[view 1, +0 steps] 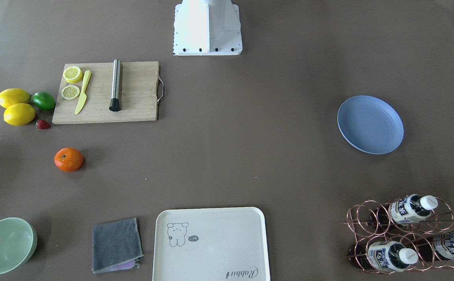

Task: Pick orange to plate

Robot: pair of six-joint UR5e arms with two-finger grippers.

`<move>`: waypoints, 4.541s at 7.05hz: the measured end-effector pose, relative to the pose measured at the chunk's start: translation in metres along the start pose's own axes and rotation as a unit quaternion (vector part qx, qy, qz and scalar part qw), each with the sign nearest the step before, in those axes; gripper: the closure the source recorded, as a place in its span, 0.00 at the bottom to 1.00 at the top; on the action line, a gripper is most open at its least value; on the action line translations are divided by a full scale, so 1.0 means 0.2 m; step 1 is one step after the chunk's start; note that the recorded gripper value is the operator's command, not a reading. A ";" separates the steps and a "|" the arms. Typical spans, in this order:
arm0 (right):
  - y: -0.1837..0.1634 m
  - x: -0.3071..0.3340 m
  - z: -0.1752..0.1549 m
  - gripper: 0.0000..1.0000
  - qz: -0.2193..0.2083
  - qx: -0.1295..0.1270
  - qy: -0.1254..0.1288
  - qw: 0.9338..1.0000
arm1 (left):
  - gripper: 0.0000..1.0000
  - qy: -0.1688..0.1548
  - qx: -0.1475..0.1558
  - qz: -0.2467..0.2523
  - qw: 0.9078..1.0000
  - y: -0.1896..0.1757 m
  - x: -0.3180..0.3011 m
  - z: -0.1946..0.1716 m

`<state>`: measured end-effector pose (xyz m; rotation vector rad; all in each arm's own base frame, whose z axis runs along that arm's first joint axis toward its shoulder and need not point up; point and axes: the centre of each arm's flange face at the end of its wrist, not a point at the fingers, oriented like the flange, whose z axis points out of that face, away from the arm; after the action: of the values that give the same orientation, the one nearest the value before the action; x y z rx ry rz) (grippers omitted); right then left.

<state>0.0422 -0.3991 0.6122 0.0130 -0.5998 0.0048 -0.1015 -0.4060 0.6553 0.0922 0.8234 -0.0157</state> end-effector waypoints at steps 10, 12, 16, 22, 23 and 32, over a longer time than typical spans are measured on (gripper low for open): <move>-0.04 -0.08 0.08 0.00 -0.023 -0.016 0.017 0.999 | 0.02 0.006 0.060 0.059 0.996 -0.18 0.10 -0.11; -0.08 -0.10 0.08 0.00 -0.024 -0.013 0.008 1.000 | 0.02 0.049 0.065 0.063 0.995 -0.18 0.15 -0.11; -0.25 -0.25 -0.03 0.00 -0.048 0.014 -0.037 0.998 | 0.01 0.104 0.062 0.093 0.988 -0.29 0.39 -0.01; -0.24 -0.26 -0.05 0.00 -0.078 0.058 -0.039 0.994 | 0.03 0.089 0.041 0.039 0.994 -0.16 0.71 0.85; -0.24 -0.26 -0.05 0.00 -0.079 0.060 -0.040 0.994 | 0.08 0.096 0.045 0.029 0.994 -0.15 0.77 0.91; -0.22 -0.24 -0.02 0.00 -0.077 0.057 -0.040 0.995 | 1.00 0.104 0.039 0.051 0.993 -0.06 0.89 1.11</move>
<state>0.0064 -0.4424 0.5810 0.1712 -0.6769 -0.1110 0.1814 -0.4344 0.6737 0.2125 1.0248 0.0585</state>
